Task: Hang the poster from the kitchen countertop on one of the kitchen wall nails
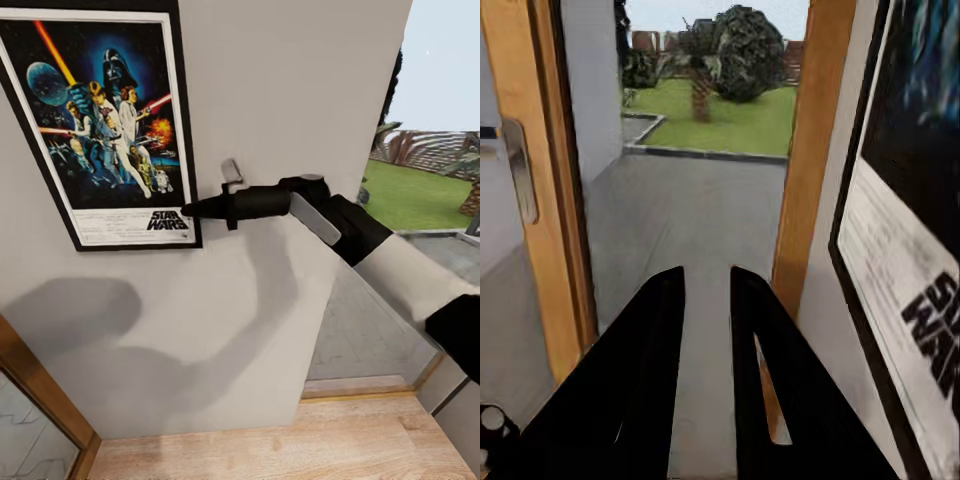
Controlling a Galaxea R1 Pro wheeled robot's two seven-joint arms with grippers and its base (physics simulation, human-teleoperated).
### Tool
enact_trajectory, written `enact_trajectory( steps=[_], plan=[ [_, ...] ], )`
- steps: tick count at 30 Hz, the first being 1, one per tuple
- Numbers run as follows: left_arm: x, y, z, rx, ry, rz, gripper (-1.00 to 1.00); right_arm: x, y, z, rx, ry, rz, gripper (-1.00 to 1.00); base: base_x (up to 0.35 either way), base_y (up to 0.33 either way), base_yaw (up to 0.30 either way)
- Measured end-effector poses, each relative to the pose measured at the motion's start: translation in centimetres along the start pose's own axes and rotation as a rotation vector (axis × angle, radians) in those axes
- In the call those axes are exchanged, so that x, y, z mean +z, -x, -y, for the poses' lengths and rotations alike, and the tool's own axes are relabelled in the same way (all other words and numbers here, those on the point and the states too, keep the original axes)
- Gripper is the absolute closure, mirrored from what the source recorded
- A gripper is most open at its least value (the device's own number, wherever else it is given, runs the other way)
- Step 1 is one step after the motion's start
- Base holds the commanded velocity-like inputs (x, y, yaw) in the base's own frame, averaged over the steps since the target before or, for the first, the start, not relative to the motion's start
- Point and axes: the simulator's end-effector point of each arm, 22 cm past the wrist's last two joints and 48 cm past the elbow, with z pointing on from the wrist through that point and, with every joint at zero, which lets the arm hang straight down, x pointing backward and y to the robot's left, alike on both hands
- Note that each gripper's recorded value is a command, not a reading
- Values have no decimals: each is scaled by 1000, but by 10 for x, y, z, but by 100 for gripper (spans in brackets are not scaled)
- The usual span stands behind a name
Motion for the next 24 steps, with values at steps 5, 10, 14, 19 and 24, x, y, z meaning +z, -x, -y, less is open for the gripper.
enact_trajectory(
  steps=[5, 10, 14, 19, 24],
  plan=[
    [0, 0, 0, 0, 0, 1, -100, 2, -80, 1, -4, -9, -48, 100, 0, 0, 0],
    [0, 1, 0, 0, 0, 2, -100, 10, -64, 55, 240, -261, 79, -100, 0, 0, 0],
    [0, 1, 0, 0, 0, 2, -100, 11, -64, 54, 240, -259, 80, -100, 0, 0, 0],
    [0, 1, 0, 1, 0, 2, -100, 10, -64, 54, 240, -261, 81, -100, 0, 0, 0],
    [0, 1, 0, 1, 0, 2, -100, 10, -64, 54, 240, -261, 81, -100, 0, 0, 0]
  ],
)
